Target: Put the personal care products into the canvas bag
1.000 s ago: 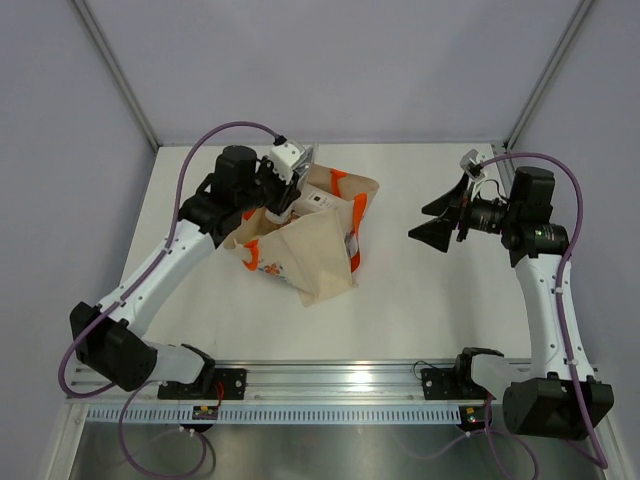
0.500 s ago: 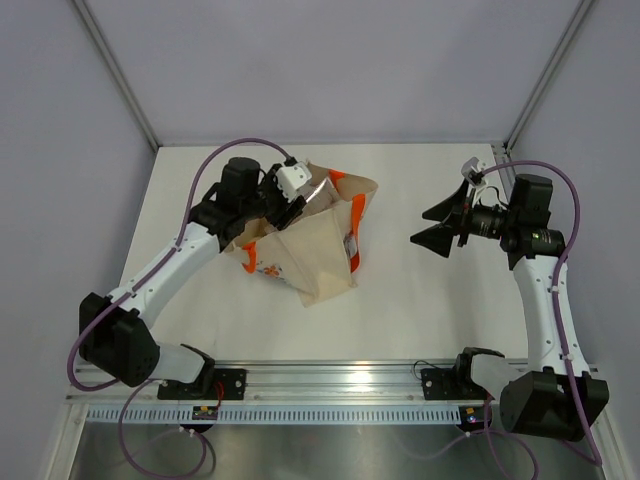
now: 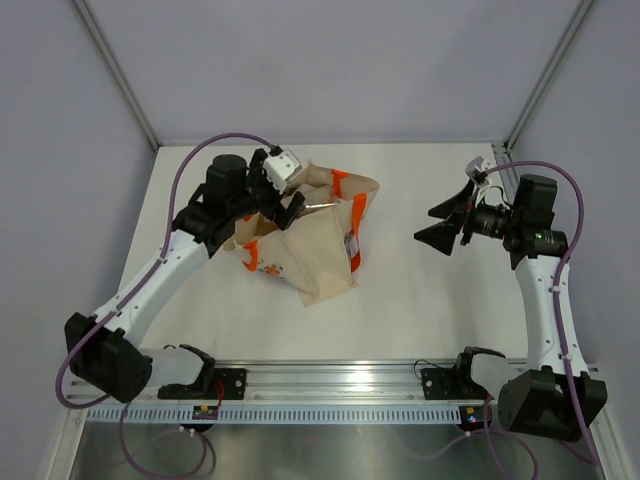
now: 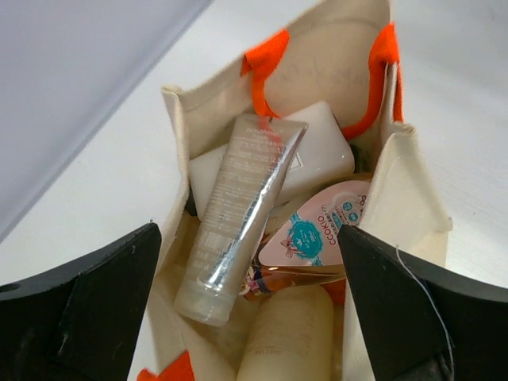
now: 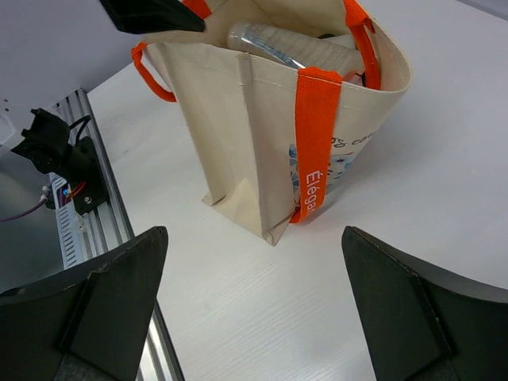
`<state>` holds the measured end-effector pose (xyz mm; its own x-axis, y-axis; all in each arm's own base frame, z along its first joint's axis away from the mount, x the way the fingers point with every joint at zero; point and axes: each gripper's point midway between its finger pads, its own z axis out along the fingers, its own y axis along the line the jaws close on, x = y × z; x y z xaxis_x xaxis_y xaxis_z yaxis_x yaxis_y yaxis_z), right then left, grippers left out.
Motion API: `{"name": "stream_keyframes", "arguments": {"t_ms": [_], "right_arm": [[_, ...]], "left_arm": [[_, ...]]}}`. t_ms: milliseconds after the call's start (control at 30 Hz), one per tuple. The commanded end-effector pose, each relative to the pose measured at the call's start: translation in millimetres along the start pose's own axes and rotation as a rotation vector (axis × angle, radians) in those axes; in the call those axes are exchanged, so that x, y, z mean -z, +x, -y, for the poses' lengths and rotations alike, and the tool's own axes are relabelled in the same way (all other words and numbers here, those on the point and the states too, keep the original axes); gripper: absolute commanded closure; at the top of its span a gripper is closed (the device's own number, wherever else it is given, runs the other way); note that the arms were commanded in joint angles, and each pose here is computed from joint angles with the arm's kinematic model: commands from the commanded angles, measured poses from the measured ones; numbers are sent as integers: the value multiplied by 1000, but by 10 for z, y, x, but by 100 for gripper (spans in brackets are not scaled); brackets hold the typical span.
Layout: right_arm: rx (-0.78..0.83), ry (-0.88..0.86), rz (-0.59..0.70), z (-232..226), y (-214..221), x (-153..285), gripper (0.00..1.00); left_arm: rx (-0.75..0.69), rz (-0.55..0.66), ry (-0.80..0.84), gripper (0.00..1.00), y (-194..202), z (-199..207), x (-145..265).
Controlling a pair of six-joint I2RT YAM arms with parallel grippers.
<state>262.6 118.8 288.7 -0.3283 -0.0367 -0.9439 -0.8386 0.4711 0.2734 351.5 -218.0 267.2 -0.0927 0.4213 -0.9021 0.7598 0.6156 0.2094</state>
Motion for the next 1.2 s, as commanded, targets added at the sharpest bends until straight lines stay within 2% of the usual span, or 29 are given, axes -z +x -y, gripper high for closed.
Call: {"name": "stream_keyframes", "arguments": {"t_ms": [0,67,100,133,200,300,333,367,433,533,700,867,1167], "right_arm": [[51,130,6,183,-56,72,0],[44,198,16,242,-98,131,0],[52,323,24,432,-147,203,0],[8,391,46,469,-188,254,0],[11,587,69,684,-262,444,0],[-46,823,146,876,-355,726,1],[-50,860,164,905,-365,775,1],[-53,888,164,932,-326,810,1],[-72,918,187,938,-318,851,0],[-97,990,223,1003,-308,948,1],[-115,1102,271,1063,-314,1125,0],[-107,1089,314,1014,-294,1115,0],[-104,1095,313,1015,-289,1129,1]], "left_arm": [[33,214,-118,1,-648,-59,644],[121,226,-137,1,-595,9,819],[159,202,-138,1,-415,76,836],[208,239,-185,1,-424,86,1045],[275,230,-255,1,-220,86,1182],[378,220,-430,1,240,17,1419],[409,183,-513,1,517,-36,1440],[426,222,-558,1,545,-50,1578],[473,246,-636,1,650,-103,1701],[480,301,-684,1,602,-139,1885],[481,289,-652,1,586,-79,1901],[493,269,-632,1,619,-46,1851],[499,263,-662,1,656,-78,1884]]}}
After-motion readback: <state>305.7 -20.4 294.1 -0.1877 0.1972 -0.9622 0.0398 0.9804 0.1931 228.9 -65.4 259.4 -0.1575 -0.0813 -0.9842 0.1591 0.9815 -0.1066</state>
